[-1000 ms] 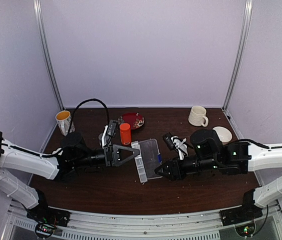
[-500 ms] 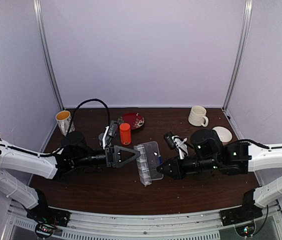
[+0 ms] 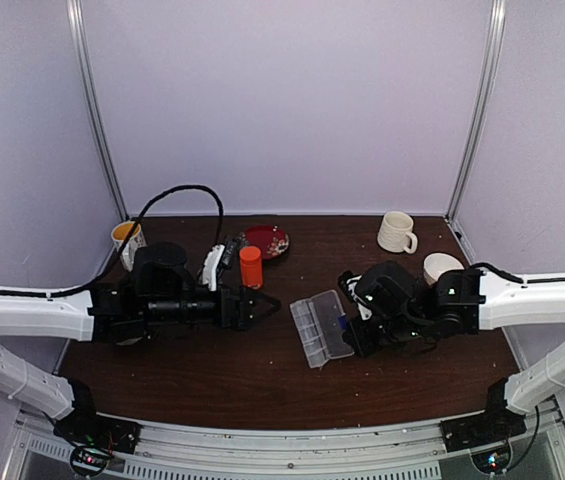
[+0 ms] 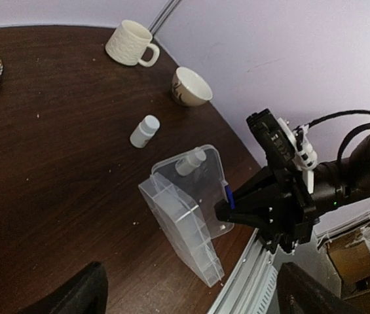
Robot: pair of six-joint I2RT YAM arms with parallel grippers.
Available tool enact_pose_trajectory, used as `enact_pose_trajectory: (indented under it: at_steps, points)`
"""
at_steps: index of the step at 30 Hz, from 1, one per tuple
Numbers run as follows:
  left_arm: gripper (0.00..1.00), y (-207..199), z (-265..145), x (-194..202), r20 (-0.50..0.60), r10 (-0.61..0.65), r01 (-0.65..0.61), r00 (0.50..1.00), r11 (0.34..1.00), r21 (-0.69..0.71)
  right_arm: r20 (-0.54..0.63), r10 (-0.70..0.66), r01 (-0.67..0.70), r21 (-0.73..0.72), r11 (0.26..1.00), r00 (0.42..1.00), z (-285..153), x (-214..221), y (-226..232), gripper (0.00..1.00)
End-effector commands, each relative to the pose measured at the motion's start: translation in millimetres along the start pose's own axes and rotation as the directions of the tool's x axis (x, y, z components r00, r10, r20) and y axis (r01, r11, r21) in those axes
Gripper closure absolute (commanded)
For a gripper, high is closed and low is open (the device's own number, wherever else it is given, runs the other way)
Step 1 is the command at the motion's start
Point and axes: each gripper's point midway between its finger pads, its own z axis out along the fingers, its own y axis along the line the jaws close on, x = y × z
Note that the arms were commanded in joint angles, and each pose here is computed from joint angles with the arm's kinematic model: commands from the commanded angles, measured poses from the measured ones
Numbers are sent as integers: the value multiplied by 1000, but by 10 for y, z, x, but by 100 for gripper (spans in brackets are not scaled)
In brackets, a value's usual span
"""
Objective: Sort the pills into containers
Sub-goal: Open the lid of the pill container.
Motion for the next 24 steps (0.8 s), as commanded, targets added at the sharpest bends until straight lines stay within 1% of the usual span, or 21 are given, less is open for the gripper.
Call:
enact_pose_trajectory:
  at_steps: [1, 4, 6, 8, 10, 11, 12, 17, 20, 22, 23, 24]
  points:
    - [11, 188, 195, 271, -164, 32, -62, 986, 982, -181, -91, -43, 64, 244, 968, 995, 50, 97, -395, 96]
    - [15, 120, 381, 348, -206, 11, -54, 978, 978, -204, -125, -45, 78, 269, 960, 991, 112, 136, -413, 96]
    - [21, 94, 492, 401, -224, -23, -24, 974, 979, -202, -133, -39, 73, 263, 962, 990, 144, 151, -406, 95]
    - [30, 75, 612, 493, -248, -51, 6, 967, 984, -180, -139, -31, 66, 255, 965, 990, 164, 174, -402, 94]
    - [45, 47, 705, 557, -259, -78, 39, 963, 987, -153, -150, -26, 64, 254, 965, 988, 182, 196, -406, 94]
    - [50, 61, 741, 607, -271, -92, 53, 958, 987, -149, -156, -24, 64, 255, 965, 987, 194, 210, -411, 93]
    - [54, 29, 794, 612, -267, -98, 66, 959, 990, -127, -161, -23, 64, 254, 965, 987, 201, 222, -410, 93]
    - [62, 54, 994, 774, -323, -133, 99, 937, 988, -119, -164, -10, 49, 234, 971, 986, 236, 246, -376, 93]
    - [71, 37, 1066, 793, -330, -138, 110, 934, 989, -103, -164, -4, 42, 228, 973, 986, 246, 250, -367, 93]
    - [80, 46, 1074, 779, -323, -141, 111, 936, 988, -109, -167, -3, 41, 226, 973, 986, 250, 256, -361, 92]
    - [83, 46, 1075, 762, -317, -142, 111, 938, 987, -112, -170, 1, 37, 224, 974, 985, 255, 265, -358, 92]
    - [84, 43, 1080, 757, -313, -143, 113, 939, 987, -112, -175, 7, 32, 218, 975, 985, 258, 277, -348, 92]
